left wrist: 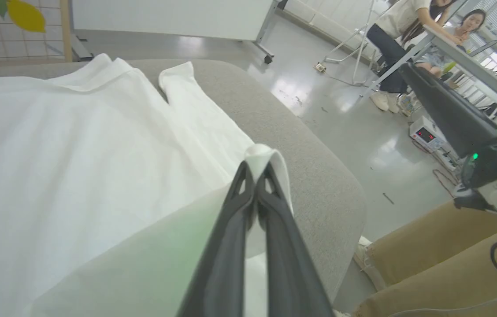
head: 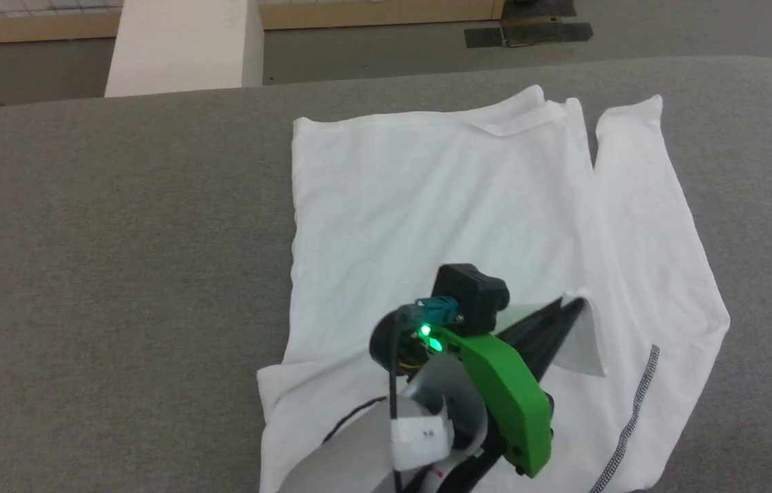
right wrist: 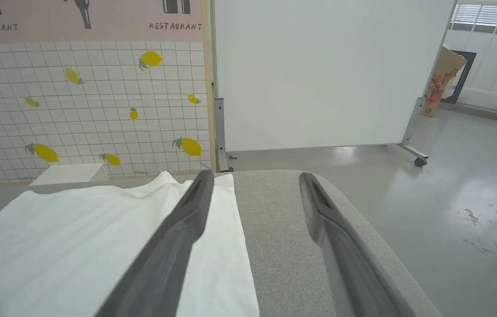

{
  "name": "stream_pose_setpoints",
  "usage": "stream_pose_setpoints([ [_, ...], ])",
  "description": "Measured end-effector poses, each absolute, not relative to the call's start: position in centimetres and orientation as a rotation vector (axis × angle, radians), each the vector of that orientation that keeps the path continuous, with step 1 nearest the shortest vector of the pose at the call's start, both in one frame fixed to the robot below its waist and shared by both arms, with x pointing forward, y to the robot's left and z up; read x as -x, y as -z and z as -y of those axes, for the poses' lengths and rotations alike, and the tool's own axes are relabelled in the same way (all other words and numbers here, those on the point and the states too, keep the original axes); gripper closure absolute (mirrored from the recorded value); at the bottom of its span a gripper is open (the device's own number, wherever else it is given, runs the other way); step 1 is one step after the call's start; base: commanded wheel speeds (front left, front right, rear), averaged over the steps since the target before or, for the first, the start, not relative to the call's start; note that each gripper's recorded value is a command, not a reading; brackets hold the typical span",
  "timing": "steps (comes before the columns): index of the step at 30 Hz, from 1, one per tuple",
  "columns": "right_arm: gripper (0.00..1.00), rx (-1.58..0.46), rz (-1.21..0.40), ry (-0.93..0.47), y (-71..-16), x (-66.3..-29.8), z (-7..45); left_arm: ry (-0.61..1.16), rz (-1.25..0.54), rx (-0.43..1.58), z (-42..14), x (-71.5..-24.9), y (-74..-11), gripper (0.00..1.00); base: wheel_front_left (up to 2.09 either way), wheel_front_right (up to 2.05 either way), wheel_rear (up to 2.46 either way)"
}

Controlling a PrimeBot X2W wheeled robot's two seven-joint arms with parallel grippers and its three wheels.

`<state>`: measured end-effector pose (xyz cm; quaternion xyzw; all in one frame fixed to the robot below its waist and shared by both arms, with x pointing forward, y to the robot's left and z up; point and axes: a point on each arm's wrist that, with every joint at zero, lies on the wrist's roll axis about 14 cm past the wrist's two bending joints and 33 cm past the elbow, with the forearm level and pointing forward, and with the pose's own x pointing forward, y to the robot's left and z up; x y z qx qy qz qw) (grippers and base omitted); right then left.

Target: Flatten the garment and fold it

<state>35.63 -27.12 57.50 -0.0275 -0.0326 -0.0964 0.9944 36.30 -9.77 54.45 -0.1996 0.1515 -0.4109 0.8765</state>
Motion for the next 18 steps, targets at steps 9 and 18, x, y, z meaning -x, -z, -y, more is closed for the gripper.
stream_pose_setpoints([
  [9,0.0,0.048,0.026,0.237,-55.9,-35.5,28.3,1.005,-0.538,0.358,14.8,-32.7,-47.6,1.0,0.0,0.0,0.0],
  [18,0.0,0.037,-0.009,0.239,-54.6,-35.7,28.4,0.962,-0.613,0.285,14.6,-33.1,-42.9,0.0,0.0,0.0,0.0],
])
